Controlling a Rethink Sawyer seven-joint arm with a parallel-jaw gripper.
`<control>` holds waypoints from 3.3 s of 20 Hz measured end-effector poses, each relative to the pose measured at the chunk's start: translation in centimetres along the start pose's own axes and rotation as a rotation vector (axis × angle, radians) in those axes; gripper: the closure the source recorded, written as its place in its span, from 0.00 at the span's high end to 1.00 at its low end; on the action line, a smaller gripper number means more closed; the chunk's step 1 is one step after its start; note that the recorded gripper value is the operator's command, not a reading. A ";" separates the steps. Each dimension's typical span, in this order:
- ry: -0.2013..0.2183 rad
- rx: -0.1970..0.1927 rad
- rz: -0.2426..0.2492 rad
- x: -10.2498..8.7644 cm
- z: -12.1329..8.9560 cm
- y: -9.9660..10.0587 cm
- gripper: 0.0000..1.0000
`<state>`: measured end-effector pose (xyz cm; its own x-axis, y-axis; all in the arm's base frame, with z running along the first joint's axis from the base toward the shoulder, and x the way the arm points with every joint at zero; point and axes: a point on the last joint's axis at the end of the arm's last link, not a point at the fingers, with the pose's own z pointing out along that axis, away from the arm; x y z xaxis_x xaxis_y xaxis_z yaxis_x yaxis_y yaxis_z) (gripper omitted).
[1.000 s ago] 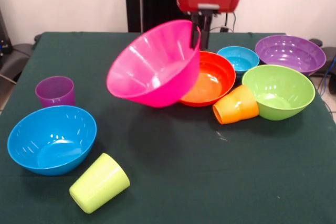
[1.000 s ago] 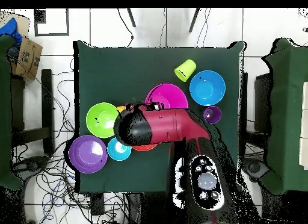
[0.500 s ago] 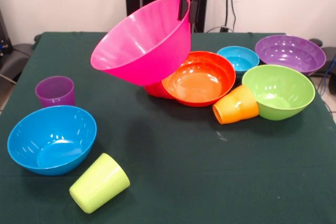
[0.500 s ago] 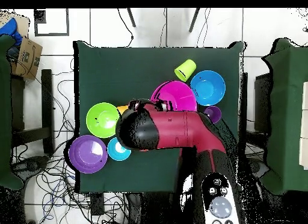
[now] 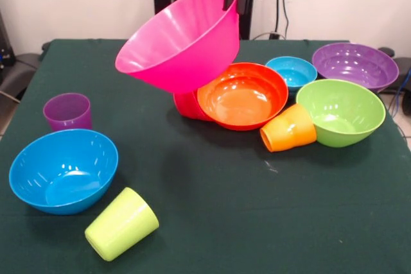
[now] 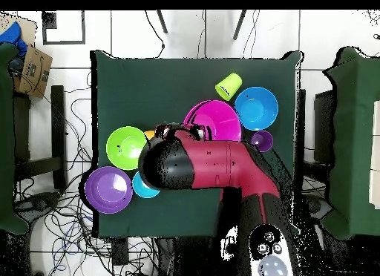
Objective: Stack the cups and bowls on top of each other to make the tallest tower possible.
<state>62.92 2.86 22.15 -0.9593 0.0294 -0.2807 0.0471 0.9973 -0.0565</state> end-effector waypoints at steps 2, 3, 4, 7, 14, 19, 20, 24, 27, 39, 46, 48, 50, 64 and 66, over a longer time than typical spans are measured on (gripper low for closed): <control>0.007 -0.002 0.004 0.3 -0.2 0.1 0.00; 0.012 -0.003 0.005 0.5 -0.3 0.1 0.00; 0.018 -0.004 0.007 0.7 -0.4 0.2 0.00; 0.041 -0.006 0.011 1.4 -0.7 0.3 0.00; 0.099 -0.013 0.025 3.1 -1.5 0.7 0.00; 0.106 -0.015 0.028 3.7 -1.9 0.9 0.00; 0.106 -0.015 0.028 3.8 -1.9 0.9 0.00; 0.107 -0.015 0.030 4.2 -2.3 1.0 0.00; 0.116 -0.018 0.032 4.6 -2.3 1.1 0.00; 0.173 -0.027 0.022 8.1 -2.1 2.1 0.00; 0.197 -0.040 0.013 11.7 -1.1 2.9 0.00; 0.189 -0.045 0.012 12.5 -0.7 3.1 0.00; 0.168 -0.051 0.011 13.2 -0.4 3.3 1.00; 0.134 -0.062 0.020 13.2 -0.8 4.2 1.00; 0.130 -0.064 0.021 13.0 -1.0 4.5 1.00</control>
<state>50.38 7.80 19.16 -0.9864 0.0547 -0.1549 0.0537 0.9985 0.0109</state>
